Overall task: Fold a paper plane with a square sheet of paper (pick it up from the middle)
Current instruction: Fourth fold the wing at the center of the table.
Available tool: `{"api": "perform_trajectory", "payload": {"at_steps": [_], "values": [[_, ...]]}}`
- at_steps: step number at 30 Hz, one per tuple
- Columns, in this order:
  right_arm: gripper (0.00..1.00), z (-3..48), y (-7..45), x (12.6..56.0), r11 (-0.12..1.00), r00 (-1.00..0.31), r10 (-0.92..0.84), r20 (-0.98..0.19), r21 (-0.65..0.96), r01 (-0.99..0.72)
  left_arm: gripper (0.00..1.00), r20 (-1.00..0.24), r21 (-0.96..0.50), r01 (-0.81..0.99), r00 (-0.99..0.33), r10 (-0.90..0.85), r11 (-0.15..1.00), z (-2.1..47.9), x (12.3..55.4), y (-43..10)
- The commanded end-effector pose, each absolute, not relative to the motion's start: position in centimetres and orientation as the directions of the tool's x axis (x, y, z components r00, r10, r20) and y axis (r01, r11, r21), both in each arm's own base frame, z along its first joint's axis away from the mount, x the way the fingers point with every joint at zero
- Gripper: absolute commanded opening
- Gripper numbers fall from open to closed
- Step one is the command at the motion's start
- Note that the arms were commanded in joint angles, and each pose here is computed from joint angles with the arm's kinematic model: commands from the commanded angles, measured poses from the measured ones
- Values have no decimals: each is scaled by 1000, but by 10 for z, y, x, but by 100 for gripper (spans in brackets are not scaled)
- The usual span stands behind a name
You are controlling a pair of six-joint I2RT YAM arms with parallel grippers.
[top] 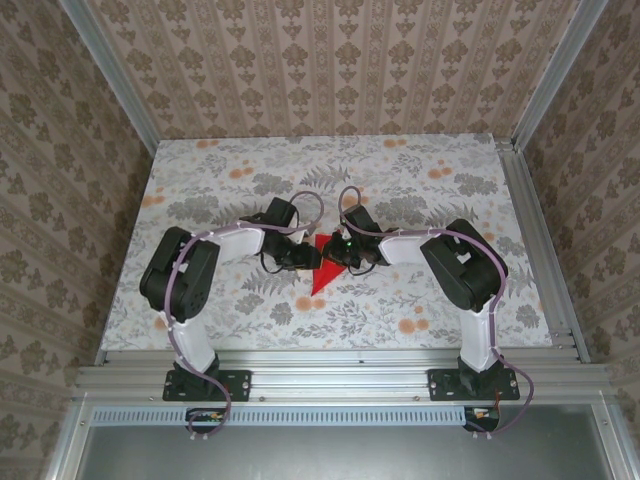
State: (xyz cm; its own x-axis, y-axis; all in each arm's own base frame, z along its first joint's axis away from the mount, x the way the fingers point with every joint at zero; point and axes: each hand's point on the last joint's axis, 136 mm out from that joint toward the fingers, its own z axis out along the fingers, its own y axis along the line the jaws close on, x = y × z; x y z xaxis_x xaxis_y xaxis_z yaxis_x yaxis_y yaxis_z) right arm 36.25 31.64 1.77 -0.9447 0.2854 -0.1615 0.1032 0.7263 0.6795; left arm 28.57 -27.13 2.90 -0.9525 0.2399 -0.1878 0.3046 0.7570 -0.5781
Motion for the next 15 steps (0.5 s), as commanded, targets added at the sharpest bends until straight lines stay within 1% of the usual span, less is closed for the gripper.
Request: {"api": "perform_trajectory", "payload": {"at_steps": [1,9,12,15], "values": [[11,5,314,345,736,-956,271,-109,664,133,32,-193,-599,301,-954,231,742,31,295,-279],[11,9,316,345,730,-956,271,-112,672,128,19,-172,-596,294,-956,238,748,20,293,-278],[11,10,316,345,726,-955,275,-113,675,129,15,-172,-599,295,-955,240,745,20,293,-279],[11,13,317,345,722,-954,276,-115,680,127,13,-172,-596,298,-954,245,746,20,293,-278]]}}
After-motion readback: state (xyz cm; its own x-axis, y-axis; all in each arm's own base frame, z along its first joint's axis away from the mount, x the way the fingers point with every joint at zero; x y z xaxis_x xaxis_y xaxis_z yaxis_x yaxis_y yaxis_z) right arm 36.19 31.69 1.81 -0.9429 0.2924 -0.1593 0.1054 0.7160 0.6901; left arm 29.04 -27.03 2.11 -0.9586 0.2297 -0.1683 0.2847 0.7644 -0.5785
